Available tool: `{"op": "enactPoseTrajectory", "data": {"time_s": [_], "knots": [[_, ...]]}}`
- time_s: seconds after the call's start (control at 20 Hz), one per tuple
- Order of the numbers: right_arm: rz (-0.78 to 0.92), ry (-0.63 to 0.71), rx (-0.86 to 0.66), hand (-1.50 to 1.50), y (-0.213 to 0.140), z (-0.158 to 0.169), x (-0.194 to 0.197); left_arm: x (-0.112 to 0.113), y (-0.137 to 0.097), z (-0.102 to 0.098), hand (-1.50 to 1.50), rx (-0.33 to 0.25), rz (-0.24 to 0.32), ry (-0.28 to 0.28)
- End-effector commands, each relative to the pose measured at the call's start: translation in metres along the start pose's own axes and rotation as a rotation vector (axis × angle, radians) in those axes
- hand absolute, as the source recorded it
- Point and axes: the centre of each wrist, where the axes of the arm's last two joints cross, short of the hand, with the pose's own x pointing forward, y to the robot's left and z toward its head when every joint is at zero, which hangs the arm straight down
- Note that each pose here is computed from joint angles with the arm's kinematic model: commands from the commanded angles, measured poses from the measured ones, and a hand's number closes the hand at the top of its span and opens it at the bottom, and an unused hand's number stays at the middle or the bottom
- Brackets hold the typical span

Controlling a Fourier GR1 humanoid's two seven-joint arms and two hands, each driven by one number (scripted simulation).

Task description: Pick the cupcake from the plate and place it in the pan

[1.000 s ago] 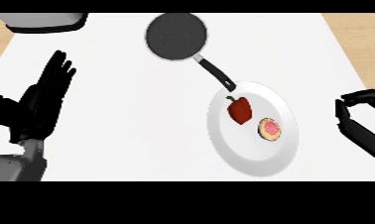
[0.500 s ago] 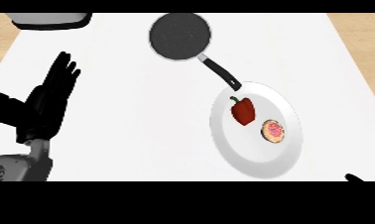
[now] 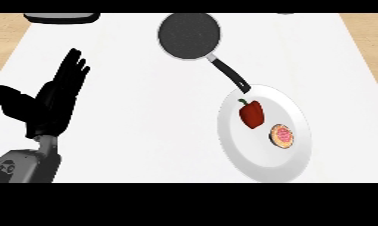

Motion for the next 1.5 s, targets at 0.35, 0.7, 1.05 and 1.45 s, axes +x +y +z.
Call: {"op": "enactPoseTrajectory", "data": {"time_s": [0.35, 0.7, 1.05, 1.45], "knots": [[0.254, 0.184, 0.468, -1.50, 0.013, -0.024, 0.038, -0.005, -0.012, -0.003, 0.00, -0.028, -0.014, -0.003], [0.340, 0.153, 0.527, -1.50, 0.040, -0.043, 0.089, 0.006, 0.002, -0.007, 0.00, -0.019, -0.005, 0.005], [0.516, 0.215, 0.492, -1.50, 0.061, -0.029, 0.108, -0.001, -0.001, 0.014, 0.00, 0.015, 0.000, 0.004], [0.468, 0.177, 0.475, -1.50, 0.094, -0.057, 0.119, -0.003, 0.010, -0.015, 0.00, 0.020, 0.007, 0.003]]}}
